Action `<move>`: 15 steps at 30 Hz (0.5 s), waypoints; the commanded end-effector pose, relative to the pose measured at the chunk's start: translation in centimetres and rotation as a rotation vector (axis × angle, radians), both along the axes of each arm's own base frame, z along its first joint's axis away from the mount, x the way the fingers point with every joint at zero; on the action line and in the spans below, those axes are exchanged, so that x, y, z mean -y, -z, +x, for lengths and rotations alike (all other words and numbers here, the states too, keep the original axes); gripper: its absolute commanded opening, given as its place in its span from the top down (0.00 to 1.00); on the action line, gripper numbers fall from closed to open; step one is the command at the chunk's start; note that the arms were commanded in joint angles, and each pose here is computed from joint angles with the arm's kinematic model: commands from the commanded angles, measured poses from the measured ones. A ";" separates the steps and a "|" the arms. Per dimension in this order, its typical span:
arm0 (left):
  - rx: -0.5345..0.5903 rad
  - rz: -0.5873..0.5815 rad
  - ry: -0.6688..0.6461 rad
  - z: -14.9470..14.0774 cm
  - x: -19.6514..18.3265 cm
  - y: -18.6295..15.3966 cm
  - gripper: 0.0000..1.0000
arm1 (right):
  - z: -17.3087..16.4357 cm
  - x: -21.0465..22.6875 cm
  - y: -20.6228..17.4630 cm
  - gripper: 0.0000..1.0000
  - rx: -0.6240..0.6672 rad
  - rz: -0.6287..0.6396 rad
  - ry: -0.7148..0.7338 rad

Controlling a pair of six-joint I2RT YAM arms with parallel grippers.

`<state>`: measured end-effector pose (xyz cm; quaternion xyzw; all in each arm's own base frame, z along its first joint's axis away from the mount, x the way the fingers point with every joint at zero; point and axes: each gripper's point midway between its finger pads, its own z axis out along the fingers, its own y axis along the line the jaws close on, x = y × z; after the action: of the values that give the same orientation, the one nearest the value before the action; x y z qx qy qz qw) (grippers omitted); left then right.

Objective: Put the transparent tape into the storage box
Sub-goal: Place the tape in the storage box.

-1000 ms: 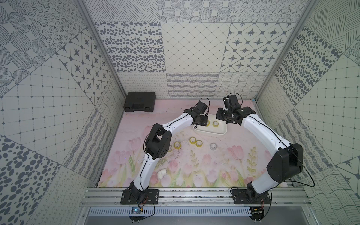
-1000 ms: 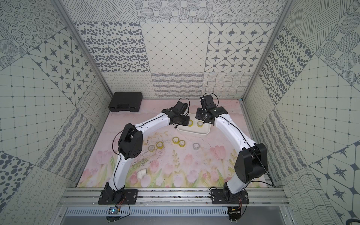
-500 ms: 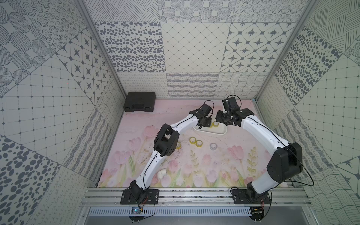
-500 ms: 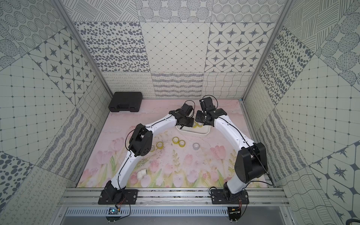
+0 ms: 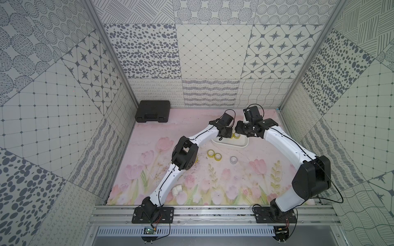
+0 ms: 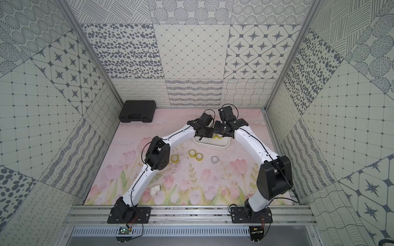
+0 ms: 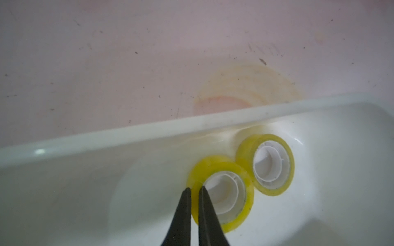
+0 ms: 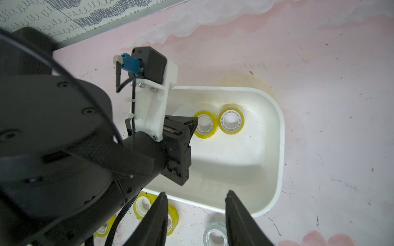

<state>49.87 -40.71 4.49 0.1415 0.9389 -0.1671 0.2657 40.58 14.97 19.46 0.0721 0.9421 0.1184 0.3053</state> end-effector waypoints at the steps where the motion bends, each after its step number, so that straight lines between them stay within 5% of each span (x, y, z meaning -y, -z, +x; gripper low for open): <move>1: 0.008 0.006 -0.025 0.3 -0.2 -0.1 0.72 | 0.3 -0.2 -0.2 0.52 0.019 0.009 -0.021; 2: 0.014 0.003 -0.026 0.4 -0.2 -0.4 0.63 | 0.2 -0.2 -0.2 0.52 0.019 0.011 -0.022; 6: 0.040 -0.011 -0.027 0.6 -0.2 -1.5 0.51 | -0.8 -0.1 -0.4 0.52 0.009 0.019 -0.036; 15: 0.136 -0.041 -0.035 -0.3 -1.8 -7.6 0.44 | -5.7 0.7 2.5 0.52 -0.133 0.020 -0.075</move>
<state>49.18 -39.68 7.38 0.1328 0.9355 -0.1667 0.2819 36.68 14.49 17.62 0.0569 0.9549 0.1292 0.2611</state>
